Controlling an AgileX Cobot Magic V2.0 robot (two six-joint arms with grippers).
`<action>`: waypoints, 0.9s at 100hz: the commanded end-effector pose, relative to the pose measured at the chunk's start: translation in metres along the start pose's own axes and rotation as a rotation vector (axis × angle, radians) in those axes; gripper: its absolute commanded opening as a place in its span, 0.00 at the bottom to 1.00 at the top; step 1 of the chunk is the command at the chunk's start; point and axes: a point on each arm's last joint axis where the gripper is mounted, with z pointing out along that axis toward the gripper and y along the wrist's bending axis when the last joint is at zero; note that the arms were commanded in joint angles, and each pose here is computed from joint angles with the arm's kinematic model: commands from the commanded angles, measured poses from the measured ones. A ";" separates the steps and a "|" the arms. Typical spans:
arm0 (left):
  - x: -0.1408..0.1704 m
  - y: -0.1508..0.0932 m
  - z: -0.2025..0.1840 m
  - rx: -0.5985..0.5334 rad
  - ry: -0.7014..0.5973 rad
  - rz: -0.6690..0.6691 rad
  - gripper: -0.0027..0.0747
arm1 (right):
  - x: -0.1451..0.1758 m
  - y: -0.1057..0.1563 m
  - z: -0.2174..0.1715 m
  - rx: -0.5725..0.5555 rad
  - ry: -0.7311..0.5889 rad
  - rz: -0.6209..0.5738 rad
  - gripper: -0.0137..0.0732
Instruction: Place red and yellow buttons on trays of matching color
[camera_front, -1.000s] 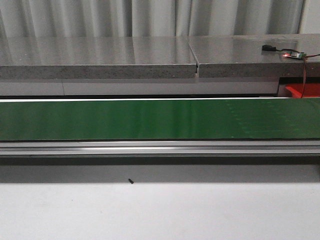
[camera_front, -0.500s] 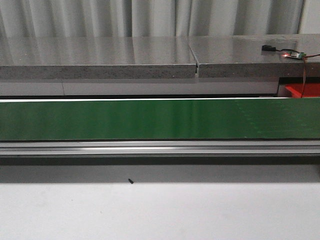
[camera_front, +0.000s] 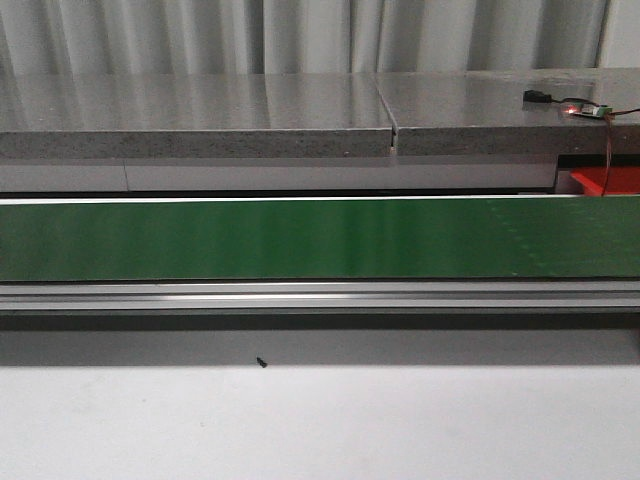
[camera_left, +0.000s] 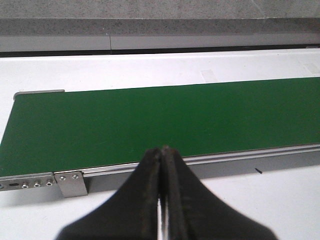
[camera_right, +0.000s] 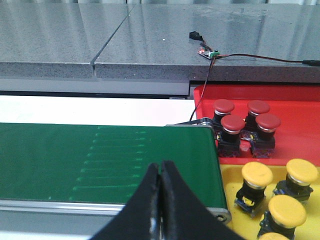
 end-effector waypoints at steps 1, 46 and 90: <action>-0.014 -0.001 -0.004 0.010 -0.101 -0.011 0.01 | -0.009 0.000 0.000 0.008 -0.107 -0.012 0.08; -0.014 -0.001 -0.004 0.010 -0.101 -0.011 0.01 | 0.049 -0.003 -0.002 0.036 -0.272 -0.012 0.08; -0.014 -0.001 -0.004 0.010 -0.101 -0.011 0.01 | 0.059 -0.004 -0.010 0.043 -0.294 -0.012 0.08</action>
